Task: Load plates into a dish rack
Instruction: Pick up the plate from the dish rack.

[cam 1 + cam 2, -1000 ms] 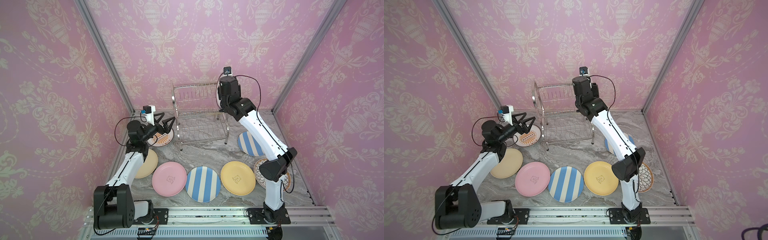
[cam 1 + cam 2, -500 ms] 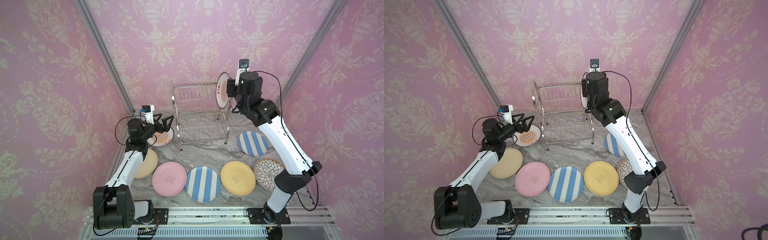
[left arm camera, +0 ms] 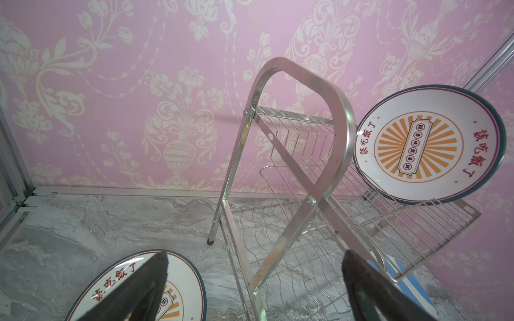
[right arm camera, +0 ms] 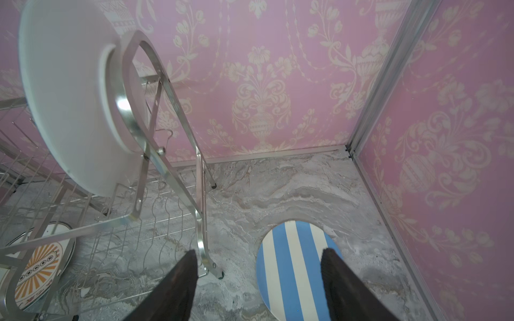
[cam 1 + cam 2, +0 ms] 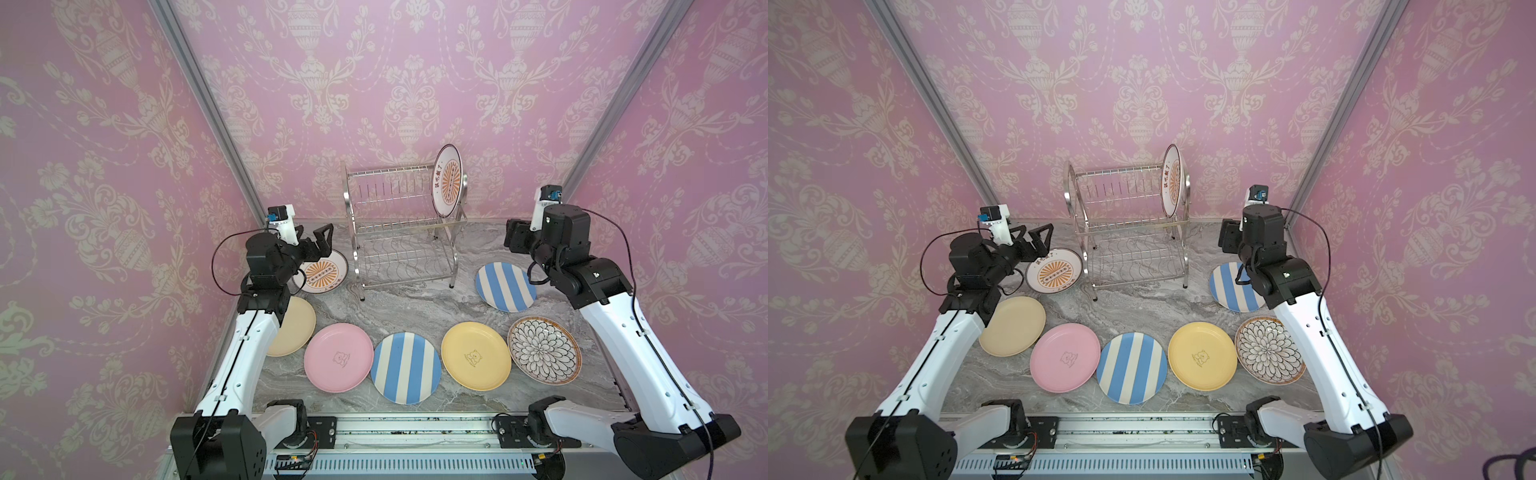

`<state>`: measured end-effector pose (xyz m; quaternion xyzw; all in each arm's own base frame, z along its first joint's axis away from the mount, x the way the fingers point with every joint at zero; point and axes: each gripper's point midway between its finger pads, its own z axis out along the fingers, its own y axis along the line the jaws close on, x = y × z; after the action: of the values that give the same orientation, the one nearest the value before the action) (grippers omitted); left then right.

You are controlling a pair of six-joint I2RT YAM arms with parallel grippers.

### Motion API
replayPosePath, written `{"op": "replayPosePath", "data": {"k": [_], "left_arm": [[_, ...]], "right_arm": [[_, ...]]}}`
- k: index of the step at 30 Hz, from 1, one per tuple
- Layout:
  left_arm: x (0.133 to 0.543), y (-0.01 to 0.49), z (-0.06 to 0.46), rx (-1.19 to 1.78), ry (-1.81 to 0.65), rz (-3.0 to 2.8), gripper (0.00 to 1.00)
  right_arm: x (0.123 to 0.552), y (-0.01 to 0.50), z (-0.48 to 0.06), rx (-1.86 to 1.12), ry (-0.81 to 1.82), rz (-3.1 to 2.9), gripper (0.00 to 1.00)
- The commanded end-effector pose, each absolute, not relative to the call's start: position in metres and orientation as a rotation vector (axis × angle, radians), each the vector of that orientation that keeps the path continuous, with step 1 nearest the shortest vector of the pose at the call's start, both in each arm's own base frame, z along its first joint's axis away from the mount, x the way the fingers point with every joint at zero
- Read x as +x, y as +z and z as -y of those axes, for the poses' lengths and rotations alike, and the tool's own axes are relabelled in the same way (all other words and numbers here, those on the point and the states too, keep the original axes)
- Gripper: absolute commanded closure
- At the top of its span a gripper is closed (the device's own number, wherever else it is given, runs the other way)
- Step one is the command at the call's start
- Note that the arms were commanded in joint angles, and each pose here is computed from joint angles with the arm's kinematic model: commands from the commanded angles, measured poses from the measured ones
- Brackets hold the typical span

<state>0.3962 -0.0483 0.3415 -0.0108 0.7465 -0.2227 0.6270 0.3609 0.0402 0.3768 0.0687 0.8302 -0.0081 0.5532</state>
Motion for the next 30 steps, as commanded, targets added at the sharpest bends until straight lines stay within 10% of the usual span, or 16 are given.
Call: {"op": "replayPosePath", "data": {"k": [1, 10, 22, 30], "left_arm": [[0.392, 0.32, 0.061, -0.031, -0.504, -1.79, 0.01], [0.377, 0.288, 0.07, -0.036, -0.383, -1.897, 0.01], [0.39, 0.295, 0.088, 0.096, -0.424, -1.861, 0.01], [0.388, 0.286, 0.082, 0.074, -0.503, -1.891, 0.01]], "right_arm": [[0.345, 0.335, -0.039, 0.21, 0.058, -2.061, 0.28], [0.339, 0.215, -0.03, 0.377, 0.317, -2.303, 0.28], [0.395, 0.392, -0.097, 0.068, 0.219, -1.909, 0.3], [0.446, 0.408, -0.162, 0.0, 0.25, -1.843, 0.31]]}}
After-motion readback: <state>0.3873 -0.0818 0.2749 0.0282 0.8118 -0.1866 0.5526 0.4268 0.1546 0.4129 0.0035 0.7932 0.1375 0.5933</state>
